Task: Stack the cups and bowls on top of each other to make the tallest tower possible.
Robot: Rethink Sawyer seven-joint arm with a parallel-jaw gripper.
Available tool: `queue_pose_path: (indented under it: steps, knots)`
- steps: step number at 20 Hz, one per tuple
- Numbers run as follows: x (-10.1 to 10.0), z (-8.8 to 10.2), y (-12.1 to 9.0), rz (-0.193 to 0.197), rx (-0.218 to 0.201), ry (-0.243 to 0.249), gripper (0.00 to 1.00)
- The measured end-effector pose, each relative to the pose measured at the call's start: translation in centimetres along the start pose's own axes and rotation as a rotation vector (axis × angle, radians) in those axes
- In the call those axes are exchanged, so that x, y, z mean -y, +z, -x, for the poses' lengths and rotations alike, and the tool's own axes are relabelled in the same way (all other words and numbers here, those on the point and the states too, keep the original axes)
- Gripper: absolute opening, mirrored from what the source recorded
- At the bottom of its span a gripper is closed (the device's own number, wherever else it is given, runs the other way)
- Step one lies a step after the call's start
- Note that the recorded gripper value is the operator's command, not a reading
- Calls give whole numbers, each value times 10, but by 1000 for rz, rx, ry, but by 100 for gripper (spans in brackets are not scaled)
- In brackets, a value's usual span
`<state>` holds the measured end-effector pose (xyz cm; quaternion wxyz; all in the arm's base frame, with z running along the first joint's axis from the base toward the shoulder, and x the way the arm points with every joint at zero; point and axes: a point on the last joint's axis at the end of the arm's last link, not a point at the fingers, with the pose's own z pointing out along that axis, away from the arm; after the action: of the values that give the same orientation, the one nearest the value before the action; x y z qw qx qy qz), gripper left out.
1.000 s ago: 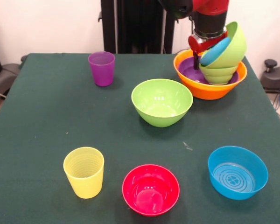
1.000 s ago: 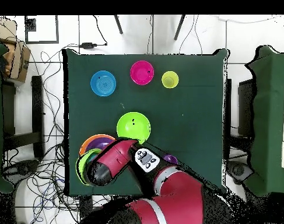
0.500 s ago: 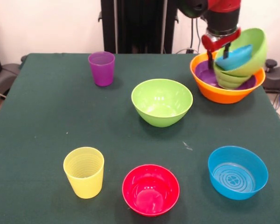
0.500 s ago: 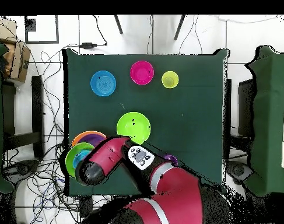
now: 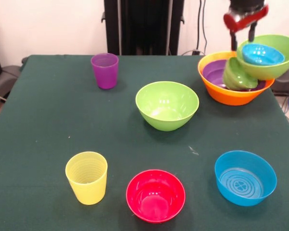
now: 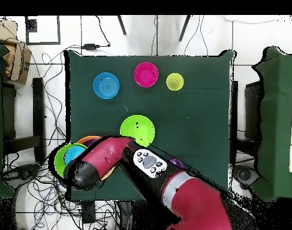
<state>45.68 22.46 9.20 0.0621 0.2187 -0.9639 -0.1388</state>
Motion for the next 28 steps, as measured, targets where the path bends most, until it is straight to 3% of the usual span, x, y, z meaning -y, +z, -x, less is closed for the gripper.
queue_pose_path:
  steps: [6, 9, 18, 28]
  knots:
    - [-14, 18, -74, 3, -49, 59, 100]
    - [-23, 21, -94, -11, -71, 52, 100]
    - [-40, 20, -105, -29, -101, 0, 100]
    - [-53, 28, -105, -32, -90, -22, 100]
